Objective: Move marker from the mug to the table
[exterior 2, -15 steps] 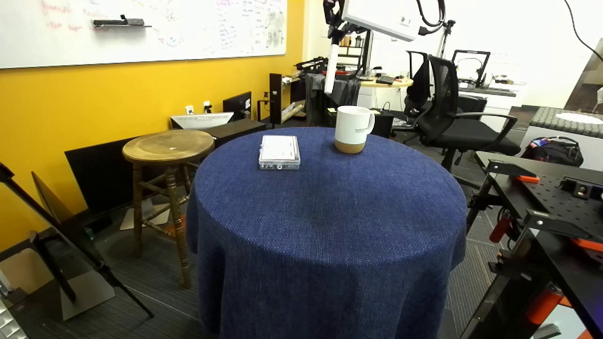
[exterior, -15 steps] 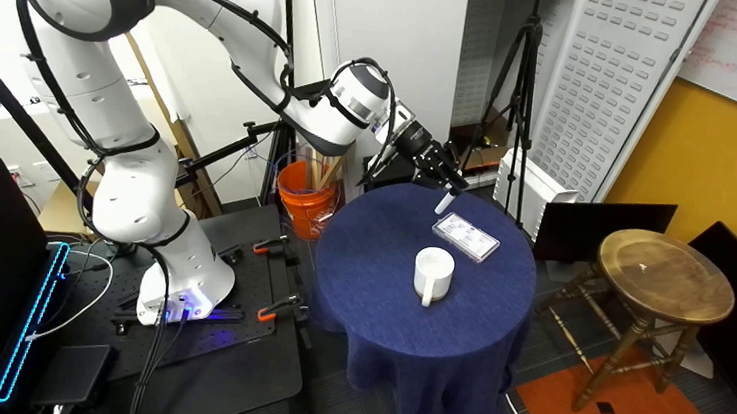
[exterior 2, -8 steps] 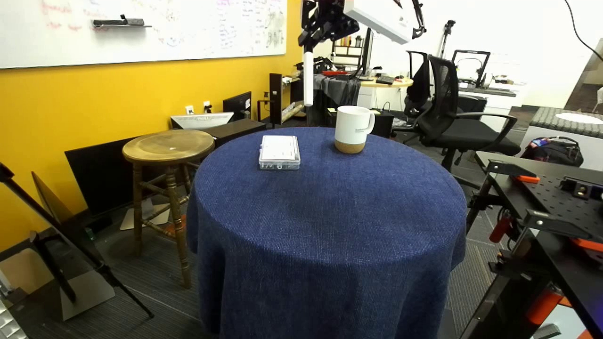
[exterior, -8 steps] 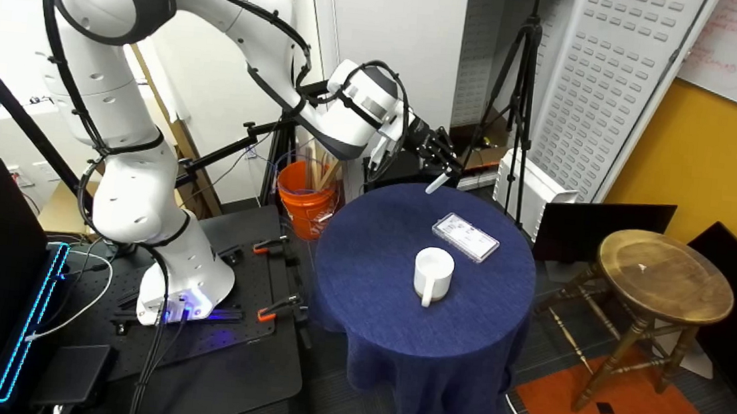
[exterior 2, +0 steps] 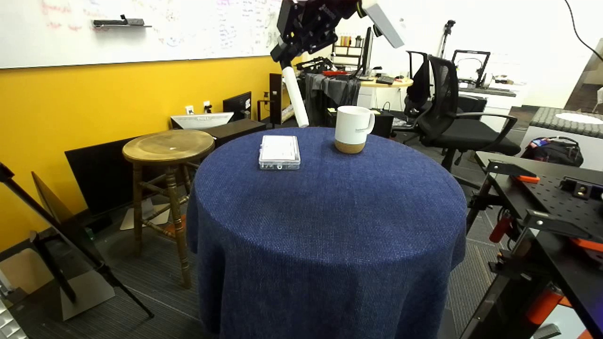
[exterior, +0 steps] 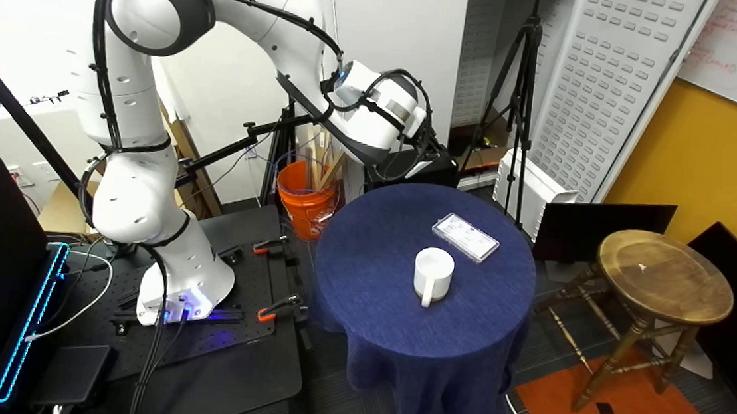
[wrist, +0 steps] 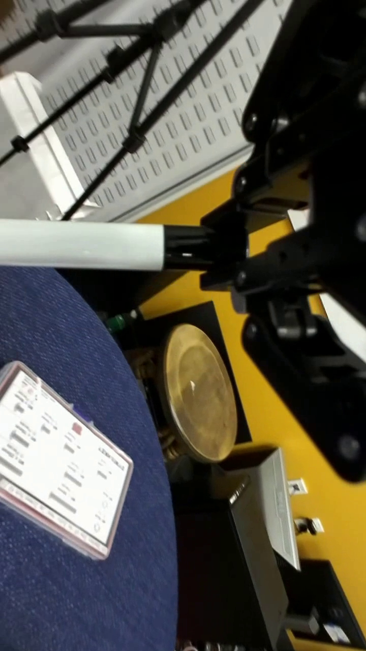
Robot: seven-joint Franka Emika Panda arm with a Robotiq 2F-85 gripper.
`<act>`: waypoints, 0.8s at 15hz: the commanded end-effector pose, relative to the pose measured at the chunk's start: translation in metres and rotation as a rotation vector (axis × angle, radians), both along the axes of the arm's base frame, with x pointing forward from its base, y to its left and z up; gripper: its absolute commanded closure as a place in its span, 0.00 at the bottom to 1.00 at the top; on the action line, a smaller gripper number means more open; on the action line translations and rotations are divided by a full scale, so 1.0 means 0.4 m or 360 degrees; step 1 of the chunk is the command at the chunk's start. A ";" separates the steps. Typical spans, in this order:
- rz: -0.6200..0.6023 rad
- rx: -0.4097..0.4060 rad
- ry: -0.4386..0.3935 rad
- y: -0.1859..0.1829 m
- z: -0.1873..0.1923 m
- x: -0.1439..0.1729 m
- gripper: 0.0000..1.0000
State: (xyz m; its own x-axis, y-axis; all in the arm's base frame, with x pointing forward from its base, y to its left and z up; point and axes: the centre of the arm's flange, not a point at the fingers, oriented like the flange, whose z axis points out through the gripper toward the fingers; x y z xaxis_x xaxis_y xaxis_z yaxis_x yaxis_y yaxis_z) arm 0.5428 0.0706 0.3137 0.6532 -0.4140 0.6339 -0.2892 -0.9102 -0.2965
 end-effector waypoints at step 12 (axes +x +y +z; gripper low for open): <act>0.0782 -0.0211 0.0473 0.102 -0.183 -0.012 0.46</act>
